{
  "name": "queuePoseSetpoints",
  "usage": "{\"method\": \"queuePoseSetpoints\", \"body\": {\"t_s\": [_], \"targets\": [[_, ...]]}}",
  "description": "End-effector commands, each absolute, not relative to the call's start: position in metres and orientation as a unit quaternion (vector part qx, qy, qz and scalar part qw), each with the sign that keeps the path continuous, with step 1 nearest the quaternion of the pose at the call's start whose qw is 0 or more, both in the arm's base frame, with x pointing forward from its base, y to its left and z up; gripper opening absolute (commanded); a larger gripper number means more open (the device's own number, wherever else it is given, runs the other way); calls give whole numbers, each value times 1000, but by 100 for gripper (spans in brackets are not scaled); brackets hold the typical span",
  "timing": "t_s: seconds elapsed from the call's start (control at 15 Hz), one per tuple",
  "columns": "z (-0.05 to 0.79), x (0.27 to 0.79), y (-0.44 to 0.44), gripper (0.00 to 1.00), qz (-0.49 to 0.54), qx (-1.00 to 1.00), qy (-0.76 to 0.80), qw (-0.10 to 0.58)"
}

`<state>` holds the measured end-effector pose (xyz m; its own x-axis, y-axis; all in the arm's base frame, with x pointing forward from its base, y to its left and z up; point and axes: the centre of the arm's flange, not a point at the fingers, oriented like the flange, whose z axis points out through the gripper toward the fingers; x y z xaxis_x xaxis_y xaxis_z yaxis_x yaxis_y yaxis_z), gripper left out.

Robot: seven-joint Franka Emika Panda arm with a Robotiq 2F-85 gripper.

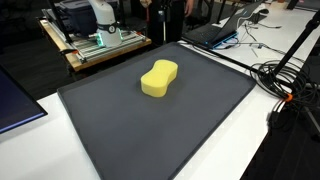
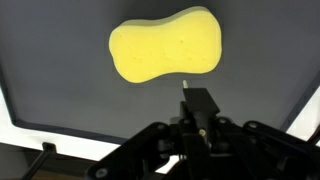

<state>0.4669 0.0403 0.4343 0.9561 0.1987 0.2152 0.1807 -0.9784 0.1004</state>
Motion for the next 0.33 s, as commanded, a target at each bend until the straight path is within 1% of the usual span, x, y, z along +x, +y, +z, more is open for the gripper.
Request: {"method": "queuePoseSetpoints", "body": {"t_s": [0.0, 0.27], "targets": [[458, 428, 0, 3, 105, 987, 120, 33], [463, 400, -21, 3, 121, 982, 142, 33]]}}
